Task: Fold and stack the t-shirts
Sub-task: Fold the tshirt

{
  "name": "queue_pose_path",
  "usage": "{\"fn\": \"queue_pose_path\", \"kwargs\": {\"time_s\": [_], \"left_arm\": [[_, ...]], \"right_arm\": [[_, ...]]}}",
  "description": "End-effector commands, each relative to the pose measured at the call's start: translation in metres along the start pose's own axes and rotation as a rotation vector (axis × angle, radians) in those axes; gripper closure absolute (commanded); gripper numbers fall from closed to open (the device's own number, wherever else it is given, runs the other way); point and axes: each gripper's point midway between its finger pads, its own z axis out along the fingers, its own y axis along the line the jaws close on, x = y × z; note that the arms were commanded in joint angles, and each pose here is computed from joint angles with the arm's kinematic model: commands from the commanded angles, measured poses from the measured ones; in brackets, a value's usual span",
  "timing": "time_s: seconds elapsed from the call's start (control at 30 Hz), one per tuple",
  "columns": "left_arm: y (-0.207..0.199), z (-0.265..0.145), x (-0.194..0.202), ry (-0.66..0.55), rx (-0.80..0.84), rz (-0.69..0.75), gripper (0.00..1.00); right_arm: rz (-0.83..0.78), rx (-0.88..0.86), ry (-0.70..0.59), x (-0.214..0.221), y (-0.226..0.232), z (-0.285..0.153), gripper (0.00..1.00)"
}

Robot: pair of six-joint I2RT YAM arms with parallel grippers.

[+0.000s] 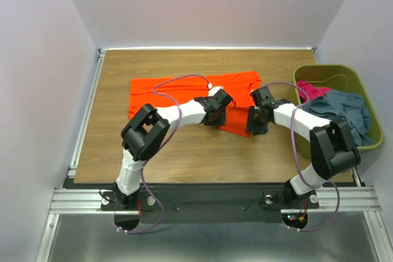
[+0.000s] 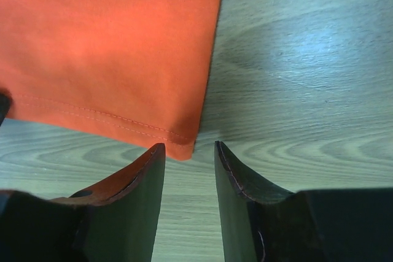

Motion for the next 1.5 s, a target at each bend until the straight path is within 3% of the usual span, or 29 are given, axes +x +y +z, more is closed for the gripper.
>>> {"fn": "queue_pose_path", "kwargs": {"time_s": [0.0,0.27,0.5,0.6,0.73,0.93,1.27,1.47], "left_arm": [[-0.005,0.000,-0.008,-0.013,-0.003,-0.008,0.49],[-0.006,0.003,-0.001,0.001,-0.005,0.001,0.64],[-0.007,0.003,-0.001,0.002,0.000,0.007,0.74],[-0.007,0.005,0.000,0.007,-0.001,0.009,0.78],[-0.008,0.002,-0.002,0.001,0.003,0.015,0.84],[-0.009,-0.012,-0.033,-0.072,0.003,0.016,1.00],[-0.004,-0.030,-0.100,-0.165,0.048,-0.035,1.00],[0.005,-0.020,-0.123,-0.166,0.070,-0.058,1.00]], "right_arm": [[0.007,-0.027,-0.002,0.000,0.007,0.002,0.57],[0.005,-0.029,0.017,0.005,0.007,0.006,0.58],[-0.001,-0.040,0.066,0.015,0.010,0.015,0.68],[-0.005,-0.041,0.081,0.018,0.010,0.019,0.74],[-0.002,-0.042,0.046,0.011,0.011,0.012,0.96],[0.011,-0.059,-0.078,-0.025,0.023,-0.010,0.99],[0.002,-0.074,-0.302,-0.117,0.055,-0.048,0.99],[-0.007,-0.036,-0.376,-0.161,0.062,-0.049,0.99]]}}
